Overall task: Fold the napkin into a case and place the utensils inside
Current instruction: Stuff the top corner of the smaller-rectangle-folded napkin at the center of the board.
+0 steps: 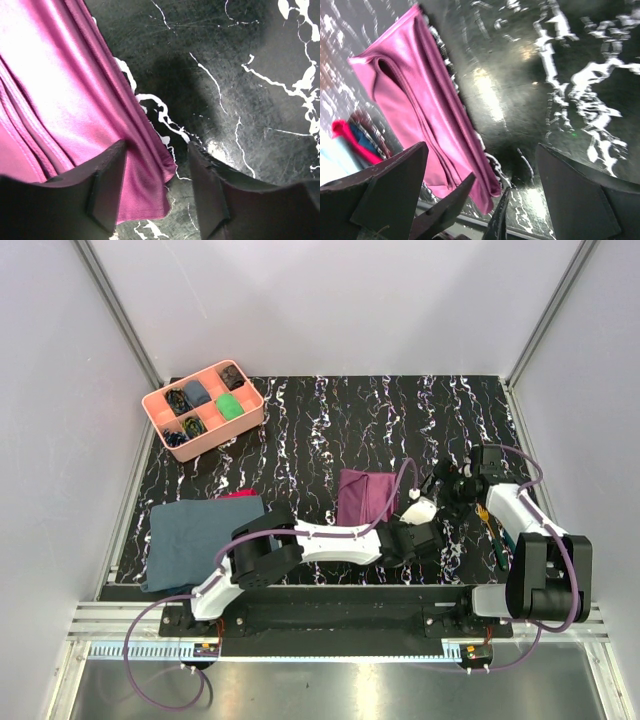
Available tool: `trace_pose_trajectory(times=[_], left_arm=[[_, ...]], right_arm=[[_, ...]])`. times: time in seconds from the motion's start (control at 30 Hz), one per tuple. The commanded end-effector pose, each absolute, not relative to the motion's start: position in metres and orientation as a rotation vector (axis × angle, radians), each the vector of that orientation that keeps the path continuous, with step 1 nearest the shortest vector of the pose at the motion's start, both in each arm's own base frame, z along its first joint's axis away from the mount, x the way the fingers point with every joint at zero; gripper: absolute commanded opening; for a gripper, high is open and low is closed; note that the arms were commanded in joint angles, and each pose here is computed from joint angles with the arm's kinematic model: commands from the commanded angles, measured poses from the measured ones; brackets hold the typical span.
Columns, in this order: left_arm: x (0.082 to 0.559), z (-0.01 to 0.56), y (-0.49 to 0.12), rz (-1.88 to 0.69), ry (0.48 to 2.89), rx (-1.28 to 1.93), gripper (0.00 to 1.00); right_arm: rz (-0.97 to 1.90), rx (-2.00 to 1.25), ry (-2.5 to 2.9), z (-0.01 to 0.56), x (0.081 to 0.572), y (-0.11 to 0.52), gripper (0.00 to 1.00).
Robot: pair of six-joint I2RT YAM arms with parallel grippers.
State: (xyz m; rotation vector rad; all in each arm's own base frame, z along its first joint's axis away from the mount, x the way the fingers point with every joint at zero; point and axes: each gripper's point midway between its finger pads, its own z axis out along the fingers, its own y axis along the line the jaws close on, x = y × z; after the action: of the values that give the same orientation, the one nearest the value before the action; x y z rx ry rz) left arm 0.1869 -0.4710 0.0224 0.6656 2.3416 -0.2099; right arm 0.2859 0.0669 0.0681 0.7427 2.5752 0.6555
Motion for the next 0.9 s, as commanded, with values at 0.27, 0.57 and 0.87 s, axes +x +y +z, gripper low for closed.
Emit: trace_pose_trajectory(times=[0.27,0.57,0.87], left_arm=[[0.192,0.045,-0.455,-0.191,2.320,0.626,0.19],[0.187,0.079,-0.447,-0.442,2.339,0.584,0.00],[0.186,0.090,-0.440,-0.489,2.347,0.563,0.00]], right_arm=[[0.929,0.523,2.508,0.074,0.303,0.096,0.96],[1.158,0.429,2.494,0.071,0.307,0.118,0.95],[1.221,0.447,2.529,0.054,0.312,0.132,0.78]])
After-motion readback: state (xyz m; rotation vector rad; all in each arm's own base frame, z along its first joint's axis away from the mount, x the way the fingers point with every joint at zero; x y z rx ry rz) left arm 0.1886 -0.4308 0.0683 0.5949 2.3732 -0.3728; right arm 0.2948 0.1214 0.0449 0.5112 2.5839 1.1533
